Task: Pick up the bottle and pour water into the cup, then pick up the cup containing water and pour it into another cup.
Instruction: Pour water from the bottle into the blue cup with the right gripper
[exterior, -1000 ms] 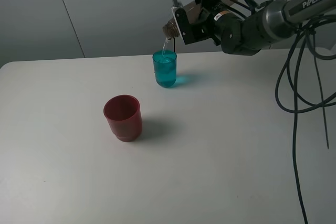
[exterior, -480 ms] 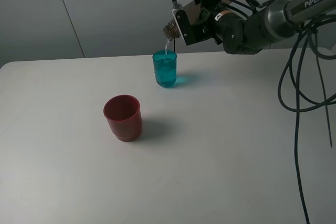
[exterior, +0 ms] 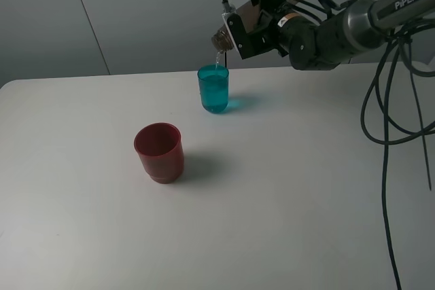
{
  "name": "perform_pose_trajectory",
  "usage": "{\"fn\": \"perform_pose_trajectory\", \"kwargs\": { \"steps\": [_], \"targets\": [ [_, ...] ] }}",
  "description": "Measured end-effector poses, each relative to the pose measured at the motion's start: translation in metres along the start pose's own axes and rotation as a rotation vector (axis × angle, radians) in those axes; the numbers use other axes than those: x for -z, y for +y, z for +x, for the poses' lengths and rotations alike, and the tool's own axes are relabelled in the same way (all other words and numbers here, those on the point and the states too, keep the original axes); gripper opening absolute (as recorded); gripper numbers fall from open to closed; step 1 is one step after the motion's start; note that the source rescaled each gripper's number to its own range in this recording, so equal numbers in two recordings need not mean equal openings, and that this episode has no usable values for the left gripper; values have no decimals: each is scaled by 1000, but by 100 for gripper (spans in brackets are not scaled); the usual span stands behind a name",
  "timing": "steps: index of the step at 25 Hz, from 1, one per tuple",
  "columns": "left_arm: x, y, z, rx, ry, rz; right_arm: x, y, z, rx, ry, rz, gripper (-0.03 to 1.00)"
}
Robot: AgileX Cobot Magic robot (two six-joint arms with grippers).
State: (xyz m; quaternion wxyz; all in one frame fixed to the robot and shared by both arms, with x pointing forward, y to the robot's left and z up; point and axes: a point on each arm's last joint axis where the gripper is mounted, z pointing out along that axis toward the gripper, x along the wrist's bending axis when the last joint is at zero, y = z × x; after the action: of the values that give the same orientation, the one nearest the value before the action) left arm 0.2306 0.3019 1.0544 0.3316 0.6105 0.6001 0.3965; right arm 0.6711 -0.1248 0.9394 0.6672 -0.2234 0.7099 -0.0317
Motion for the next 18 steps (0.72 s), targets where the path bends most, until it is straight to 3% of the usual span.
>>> {"fn": "perform_pose_trajectory", "kwargs": {
  "steps": [13,18],
  "targets": [
    [0,0,0,0,0,0,0,1,0,-3,1,-6,4],
    [0,0,0,0,0,0,0,1,1,-142,11,-12,4]
  ]
}}
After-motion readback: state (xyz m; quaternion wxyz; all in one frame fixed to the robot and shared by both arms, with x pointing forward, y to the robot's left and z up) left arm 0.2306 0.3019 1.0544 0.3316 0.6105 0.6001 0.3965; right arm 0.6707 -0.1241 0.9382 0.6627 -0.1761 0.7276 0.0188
